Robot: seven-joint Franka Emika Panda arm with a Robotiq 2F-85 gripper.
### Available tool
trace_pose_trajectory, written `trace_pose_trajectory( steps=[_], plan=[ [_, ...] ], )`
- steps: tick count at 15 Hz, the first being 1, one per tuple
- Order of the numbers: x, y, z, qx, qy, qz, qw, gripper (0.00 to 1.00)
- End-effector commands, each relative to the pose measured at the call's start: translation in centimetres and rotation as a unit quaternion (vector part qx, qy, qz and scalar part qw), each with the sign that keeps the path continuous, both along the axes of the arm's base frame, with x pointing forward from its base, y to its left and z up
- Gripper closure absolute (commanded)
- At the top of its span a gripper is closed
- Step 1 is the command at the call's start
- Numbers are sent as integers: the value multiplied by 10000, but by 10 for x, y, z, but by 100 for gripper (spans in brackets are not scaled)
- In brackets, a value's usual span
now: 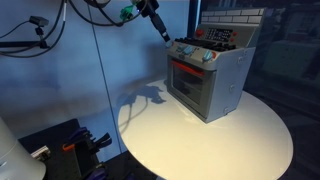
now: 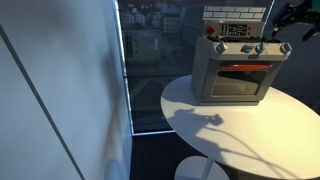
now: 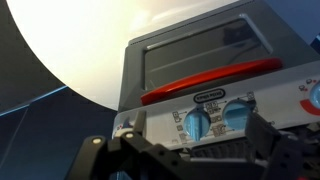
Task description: Turn the third knob from the left on the stove to the right
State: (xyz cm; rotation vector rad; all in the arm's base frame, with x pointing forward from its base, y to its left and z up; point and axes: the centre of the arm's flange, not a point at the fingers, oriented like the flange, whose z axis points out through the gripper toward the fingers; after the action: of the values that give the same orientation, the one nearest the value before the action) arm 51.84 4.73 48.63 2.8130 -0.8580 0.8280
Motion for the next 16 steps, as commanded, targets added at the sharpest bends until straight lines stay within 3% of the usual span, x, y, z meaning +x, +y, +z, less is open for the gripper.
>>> trace_pose_trajectory(
  steps=[1, 7, 15, 16],
  plan=[
    [5, -5, 2, 82, -35, 44, 10000, 0],
    [19, -24, -1, 124, 4, 130, 9998, 0],
    [46, -55, 0, -122, 144, 505, 9985, 0],
    [32, -49, -8, -122, 146, 384, 9991, 0]
  ],
)
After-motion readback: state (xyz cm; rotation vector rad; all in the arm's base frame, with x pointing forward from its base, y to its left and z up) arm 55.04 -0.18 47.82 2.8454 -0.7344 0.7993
